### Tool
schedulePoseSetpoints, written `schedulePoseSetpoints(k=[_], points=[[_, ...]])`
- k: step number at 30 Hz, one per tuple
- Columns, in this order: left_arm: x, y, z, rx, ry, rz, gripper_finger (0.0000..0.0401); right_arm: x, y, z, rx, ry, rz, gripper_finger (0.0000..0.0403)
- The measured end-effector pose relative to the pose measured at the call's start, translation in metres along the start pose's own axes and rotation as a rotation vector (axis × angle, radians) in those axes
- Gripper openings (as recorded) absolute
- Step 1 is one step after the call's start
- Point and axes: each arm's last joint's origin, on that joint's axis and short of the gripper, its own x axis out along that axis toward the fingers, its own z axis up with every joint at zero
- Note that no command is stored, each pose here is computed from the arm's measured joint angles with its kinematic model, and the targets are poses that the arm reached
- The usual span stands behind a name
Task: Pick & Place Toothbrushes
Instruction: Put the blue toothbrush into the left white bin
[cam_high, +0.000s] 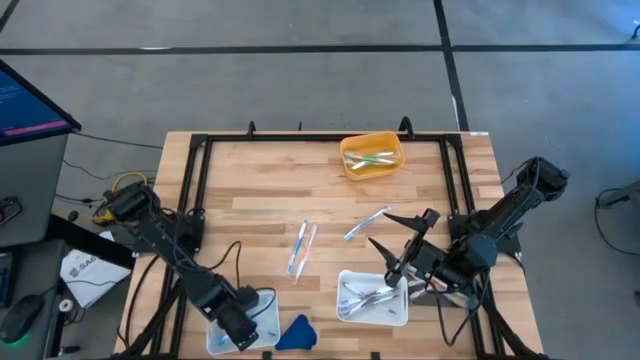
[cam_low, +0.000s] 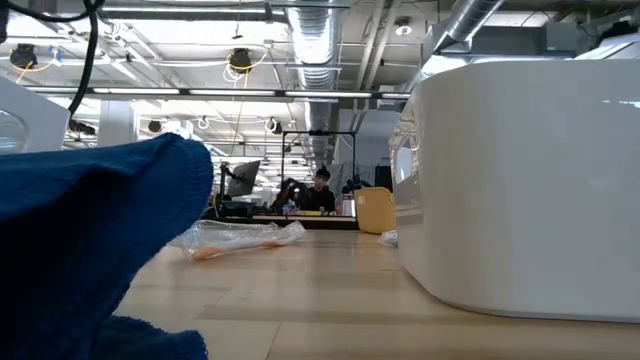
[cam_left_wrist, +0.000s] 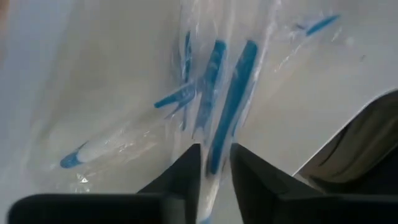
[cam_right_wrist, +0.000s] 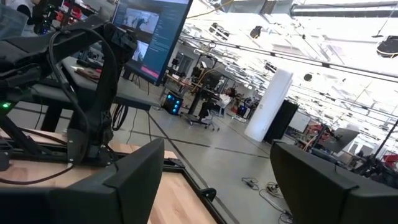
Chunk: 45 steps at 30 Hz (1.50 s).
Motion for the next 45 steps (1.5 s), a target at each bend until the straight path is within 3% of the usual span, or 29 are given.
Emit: schedulePoseSetpoints(k=[10,15,21,27,30,35,40,45], points=[[-0.003,-0.001,0.0,-0.068,0.098,-0.01,0.0217,0.0,0.0,0.0,0.0,0.0,0.0,0.0286],[-0.017,-0.002,-0.003,-0.056,0.102,-0.069,0.0257,0.0,0.001,0.0,-0.008,0.002,0.002,0.0286],[-0.052,-0.001,-0.004,-0.011,-0.083,-0.194,0.0261,0.0,0.001,0.0,-0.021,0.002,0.002,0.0286],[-0.091,0.003,0.002,0.113,-0.481,-0.307,0.0249,-0.002,0.001,0.0,-0.043,-0.001,0.009,0.0286],[-0.103,0.002,0.018,0.159,-0.669,-0.307,0.0245,-0.011,0.003,0.003,-0.052,-0.001,0.029,0.0286],[-0.106,0.001,0.064,0.2,-0.796,-0.228,0.0231,-0.038,-0.002,0.015,-0.091,-0.052,0.112,0.0286],[-0.09,0.011,0.118,0.132,-0.772,-0.095,0.0209,-0.064,-0.015,0.025,-0.052,-0.088,0.22,0.0286],[-0.074,0.029,0.167,0.012,-0.649,-0.049,0.0195,-0.08,-0.03,0.025,0.019,-0.129,0.406,0.0286]])
